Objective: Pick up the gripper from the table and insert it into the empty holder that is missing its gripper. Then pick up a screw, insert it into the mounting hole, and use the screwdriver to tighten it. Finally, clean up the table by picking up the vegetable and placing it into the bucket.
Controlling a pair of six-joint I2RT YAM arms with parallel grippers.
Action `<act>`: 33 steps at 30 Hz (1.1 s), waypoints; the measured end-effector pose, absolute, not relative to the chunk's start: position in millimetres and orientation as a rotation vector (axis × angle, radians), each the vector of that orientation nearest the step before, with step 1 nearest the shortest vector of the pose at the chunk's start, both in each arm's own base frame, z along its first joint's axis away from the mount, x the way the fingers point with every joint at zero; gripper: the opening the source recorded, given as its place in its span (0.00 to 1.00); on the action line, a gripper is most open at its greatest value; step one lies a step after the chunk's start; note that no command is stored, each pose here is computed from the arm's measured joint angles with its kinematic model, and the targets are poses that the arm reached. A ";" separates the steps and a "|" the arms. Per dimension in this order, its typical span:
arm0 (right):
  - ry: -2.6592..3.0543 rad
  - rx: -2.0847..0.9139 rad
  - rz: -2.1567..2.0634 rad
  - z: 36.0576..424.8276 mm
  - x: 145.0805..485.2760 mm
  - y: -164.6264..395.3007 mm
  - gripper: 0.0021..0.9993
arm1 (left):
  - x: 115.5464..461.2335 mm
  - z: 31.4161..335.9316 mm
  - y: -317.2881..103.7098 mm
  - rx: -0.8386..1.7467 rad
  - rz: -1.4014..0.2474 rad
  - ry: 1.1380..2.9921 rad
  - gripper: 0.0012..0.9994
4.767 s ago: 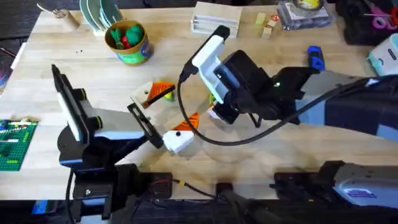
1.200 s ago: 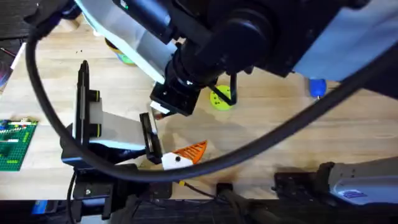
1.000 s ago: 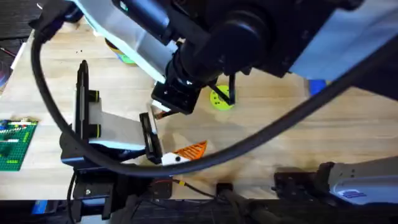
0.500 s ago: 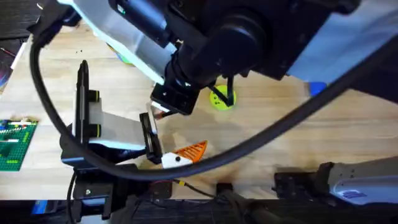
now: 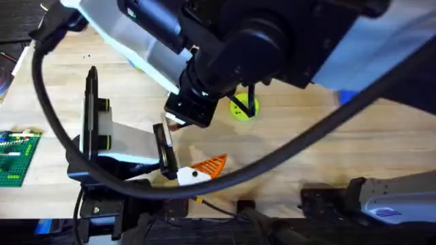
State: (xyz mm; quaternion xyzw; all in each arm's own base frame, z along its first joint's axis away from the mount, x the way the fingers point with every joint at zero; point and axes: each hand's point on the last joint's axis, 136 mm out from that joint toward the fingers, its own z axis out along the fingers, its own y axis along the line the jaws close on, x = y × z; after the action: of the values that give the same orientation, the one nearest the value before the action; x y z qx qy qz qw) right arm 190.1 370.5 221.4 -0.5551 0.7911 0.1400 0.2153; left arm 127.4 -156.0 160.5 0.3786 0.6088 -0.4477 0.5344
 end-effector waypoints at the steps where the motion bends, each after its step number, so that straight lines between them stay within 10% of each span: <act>1: 2.195 -1.540 0.387 221.1 189.9 370.2 0.00 | 127.4 160.4 -156.0 0.902 -1.067 1.451 0.99; 25: 2.219 -1.574 0.429 215.4 181.9 371.6 0.01 | 127.4 161.1 -156.0 0.905 -1.063 1.446 0.99; 33: 2.221 -1.575 0.449 215.8 180.6 372.6 0.31 | 127.5 161.4 -155.9 0.907 -1.060 1.444 0.99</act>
State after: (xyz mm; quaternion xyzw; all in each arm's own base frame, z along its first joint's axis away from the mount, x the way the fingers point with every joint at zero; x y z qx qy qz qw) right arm 180.6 372.6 215.8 -0.5605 0.7901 0.1597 0.1898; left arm 127.5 -155.9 161.4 0.3811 0.6065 -0.4455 0.5370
